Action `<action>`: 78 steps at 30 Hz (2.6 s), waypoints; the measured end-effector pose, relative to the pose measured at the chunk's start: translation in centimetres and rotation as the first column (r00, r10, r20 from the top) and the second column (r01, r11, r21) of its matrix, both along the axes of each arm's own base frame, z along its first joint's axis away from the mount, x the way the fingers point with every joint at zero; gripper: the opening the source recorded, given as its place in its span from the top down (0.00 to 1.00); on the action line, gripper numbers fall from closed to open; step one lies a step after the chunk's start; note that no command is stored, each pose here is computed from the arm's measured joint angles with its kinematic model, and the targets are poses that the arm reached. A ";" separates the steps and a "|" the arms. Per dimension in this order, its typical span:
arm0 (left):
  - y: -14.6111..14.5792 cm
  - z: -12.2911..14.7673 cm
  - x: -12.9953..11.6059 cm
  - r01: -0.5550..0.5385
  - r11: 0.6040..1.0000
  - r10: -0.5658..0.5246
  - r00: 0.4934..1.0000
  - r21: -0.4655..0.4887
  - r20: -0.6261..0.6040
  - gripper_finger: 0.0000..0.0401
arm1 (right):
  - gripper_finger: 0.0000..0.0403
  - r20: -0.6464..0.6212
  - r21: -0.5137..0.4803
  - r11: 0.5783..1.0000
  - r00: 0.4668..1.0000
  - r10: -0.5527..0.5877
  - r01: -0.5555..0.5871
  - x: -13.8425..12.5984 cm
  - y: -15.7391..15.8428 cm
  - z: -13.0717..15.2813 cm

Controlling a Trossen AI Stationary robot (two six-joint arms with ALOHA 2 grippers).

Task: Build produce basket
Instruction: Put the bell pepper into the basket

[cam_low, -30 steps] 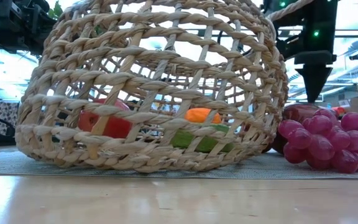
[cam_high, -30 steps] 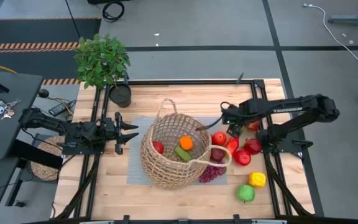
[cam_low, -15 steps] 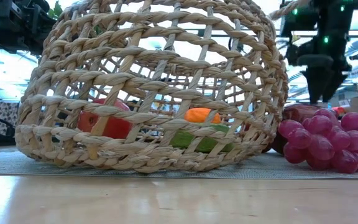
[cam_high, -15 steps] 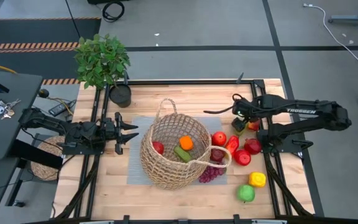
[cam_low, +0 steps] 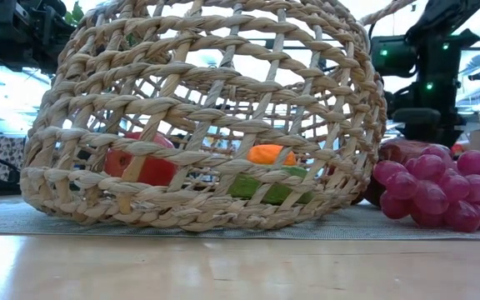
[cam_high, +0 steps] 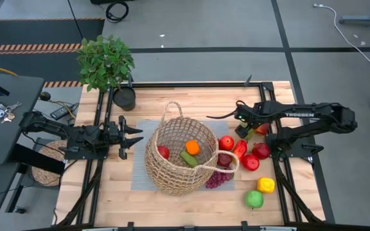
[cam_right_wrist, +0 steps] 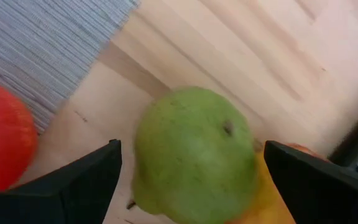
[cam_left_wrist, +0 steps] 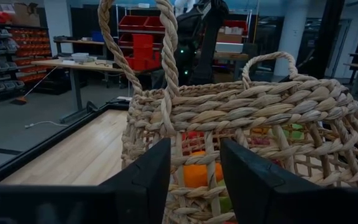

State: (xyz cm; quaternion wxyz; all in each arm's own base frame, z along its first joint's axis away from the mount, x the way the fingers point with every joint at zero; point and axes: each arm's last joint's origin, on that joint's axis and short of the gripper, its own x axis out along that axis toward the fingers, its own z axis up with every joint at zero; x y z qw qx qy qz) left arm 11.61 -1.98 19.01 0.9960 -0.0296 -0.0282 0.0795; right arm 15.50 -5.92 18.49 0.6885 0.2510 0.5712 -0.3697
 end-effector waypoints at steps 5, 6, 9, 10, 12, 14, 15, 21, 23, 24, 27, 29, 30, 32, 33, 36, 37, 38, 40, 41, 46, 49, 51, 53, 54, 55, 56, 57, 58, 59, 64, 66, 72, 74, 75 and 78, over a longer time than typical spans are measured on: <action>0.0 0.0 0.0 0.000 1.000 0.000 1.000 0.000 0.000 0.63 | 0.07 -0.012 0.008 1.000 1.000 0.016 -0.016 0.7 -0.2 -0.6; 0.0 0.0 0.0 0.000 1.000 0.000 1.000 0.000 0.000 0.63 | 0.08 -0.020 0.014 1.000 1.000 0.018 -0.018 0.7 -0.2 -0.8; 0.0 0.0 0.0 0.000 1.000 0.000 1.000 0.000 0.000 0.62 | 0.14 -0.025 0.055 0.998 0.999 0.024 -0.022 0.9 -0.3 -1.1; 0.0 0.0 0.0 0.000 1.000 0.000 1.000 0.000 0.000 0.62 | 0.16 -0.024 0.062 0.998 0.999 0.023 -0.021 0.9 -0.3 -1.1; 0.0 0.0 0.0 -0.001 1.000 0.001 1.000 0.000 0.000 0.62 | 0.19 -0.022 0.070 0.997 1.000 0.020 -0.019 0.9 -0.3 -1.1; 0.0 0.0 0.0 -0.001 1.000 0.001 1.000 0.000 0.000 0.62 | 0.22 -0.018 0.069 0.997 1.000 0.021 -0.019 0.9 -0.3 -1.0; 0.0 0.0 0.0 0.000 1.000 0.000 1.000 0.000 0.000 0.62 | 0.22 -0.014 0.072 0.997 1.000 0.022 -0.021 0.8 -0.3 -1.0; 0.0 0.0 0.0 -0.001 1.000 0.001 1.000 0.000 0.000 0.63 | 0.24 0.024 0.071 0.996 0.998 0.055 -0.057 0.8 -0.2 0.4; 0.0 0.0 0.0 -0.001 1.000 0.001 1.000 0.000 0.000 0.63 | 0.24 0.051 0.030 0.997 0.997 0.063 -0.064 1.0 -0.5 1.7; 0.0 0.0 0.0 0.000 1.000 0.000 1.000 0.000 0.000 0.63 | 0.24 0.069 0.010 0.998 0.996 0.061 -0.062 1.1 -0.6 2.4; 0.0 0.0 0.0 0.000 1.000 0.000 1.000 0.000 0.000 0.63 | 0.24 0.130 -0.054 0.997 0.990 0.059 -0.052 1.5 -1.0 5.2; 0.0 0.0 0.0 -0.001 1.000 0.001 1.000 0.000 0.000 0.62 | 0.24 0.165 -0.087 0.995 0.985 0.055 -0.041 1.6 -1.1 7.1; 0.0 0.0 0.0 -0.001 1.000 0.001 1.000 0.000 0.000 0.62 | 0.24 0.190 -0.093 0.995 0.980 0.052 -0.035 1.7 -1.1 7.8; 0.0 0.0 0.0 -0.001 1.000 0.001 1.000 0.000 0.000 0.62 | 0.24 0.221 -0.096 0.995 0.974 0.054 -0.033 1.8 -1.0 8.7; 0.0 0.0 0.0 0.000 1.000 0.000 1.000 0.000 0.000 0.62 | 0.24 0.224 -0.093 0.995 0.973 0.051 -0.031 1.8 -0.8 8.8; 0.0 0.0 0.0 0.000 1.000 0.000 1.000 0.000 0.000 0.63 | 0.23 0.191 -0.068 0.997 0.980 0.048 -0.036 1.7 -0.4 8.6; 0.0 0.0 0.0 0.000 1.000 0.000 1.000 0.000 0.000 0.63 | 0.22 0.185 -0.061 0.998 0.982 0.044 -0.033 1.8 -0.3 8.5; 0.0 0.0 0.0 0.000 1.000 0.000 1.000 0.000 0.000 0.63 | 0.21 0.183 -0.058 0.998 0.982 0.042 -0.032 1.9 -0.1 8.3; 0.0 0.0 0.0 0.000 1.000 0.000 1.000 0.000 0.000 0.63 | 0.19 0.186 -0.051 0.998 0.981 0.053 -0.044 2.1 0.3 7.7; 0.0 0.0 0.0 0.000 1.000 0.000 1.000 0.000 0.000 0.63 | 0.18 0.197 -0.041 0.998 0.978 0.064 -0.057 2.3 0.6 7.3; 0.0 0.0 0.0 0.000 1.000 0.000 1.000 0.000 0.000 0.62 | 0.11 0.185 -0.024 0.991 0.974 0.132 -0.130 2.4 2.1 5.3; 0.0 0.0 0.0 0.000 1.000 0.000 1.000 0.000 0.000 0.63 | 0.09 0.151 -0.043 0.992 0.981 0.125 -0.120 2.1 2.5 4.5; 0.0 0.0 0.0 0.000 1.000 0.000 1.000 0.000 0.000 0.63 | 0.08 0.135 -0.023 0.994 0.985 0.111 -0.109 1.9 2.6 3.8; 0.0 0.0 0.0 0.000 1.000 0.000 1.000 0.000 0.000 0.63 | 0.07 0.116 0.008 0.995 0.989 0.095 -0.096 1.6 2.8 3.2; 0.0 0.0 0.0 0.000 1.000 0.000 1.000 0.000 0.000 0.63 | 0.07 0.110 0.022 0.995 0.989 0.098 -0.101 1.5 2.9 3.0; 0.0 0.0 0.0 -0.001 1.000 0.001 1.000 0.000 0.001 0.63 | 0.07 0.112 0.028 0.993 0.988 0.110 -0.114 1.5 3.1 3.0; 0.0 0.0 0.0 -0.001 1.000 0.001 1.000 0.000 0.001 0.63 | 0.07 0.121 0.028 0.991 0.984 0.129 -0.133 1.7 3.5 3.0; 0.0 0.0 0.0 0.000 1.000 0.000 1.000 0.000 0.000 0.62 | 0.07 0.129 0.027 0.988 0.981 0.148 -0.153 1.8 3.9 3.2; 0.0 0.0 0.0 -0.001 1.000 0.001 1.000 0.000 0.000 0.62 | 0.07 0.135 0.021 0.985 0.976 0.168 -0.173 1.9 4.5 3.4; 0.0 0.0 0.0 0.000 1.000 0.000 1.000 0.000 0.000 0.62 | 0.07 0.139 0.013 0.982 0.973 0.185 -0.188 2.0 5.0 3.7; 0.0 0.0 0.0 -0.001 1.000 0.001 1.000 0.000 0.000 0.63 | 0.07 0.153 -0.028 0.975 0.963 0.221 -0.219 1.3 7.5 6.0; 0.0 0.0 0.0 0.000 1.000 0.000 1.000 0.000 0.000 0.64 | 0.07 0.203 -0.044 0.975 0.954 0.222 -0.217 1.0 8.4 7.3; 0.0 0.0 0.0 0.000 1.000 0.000 1.000 0.000 0.000 0.63 | 0.07 0.416 -0.113 0.952 0.856 0.306 -0.285 0.7 12.2 10.7; 0.0 0.0 0.0 -0.001 1.000 0.001 1.000 0.000 0.000 0.63 | 0.07 0.455 -0.125 0.947 0.831 0.319 -0.296 0.5 13.6 11.2; 0.0 0.0 0.0 0.000 1.000 0.000 1.000 0.000 0.000 0.63 | 0.07 0.463 -0.122 0.946 0.826 0.321 -0.299 0.4 14.4 11.3; 0.0 0.0 0.0 0.000 1.000 0.000 1.000 0.000 0.000 0.63 | 0.07 0.461 -0.097 0.943 0.825 0.327 -0.320 0.3 16.6 10.8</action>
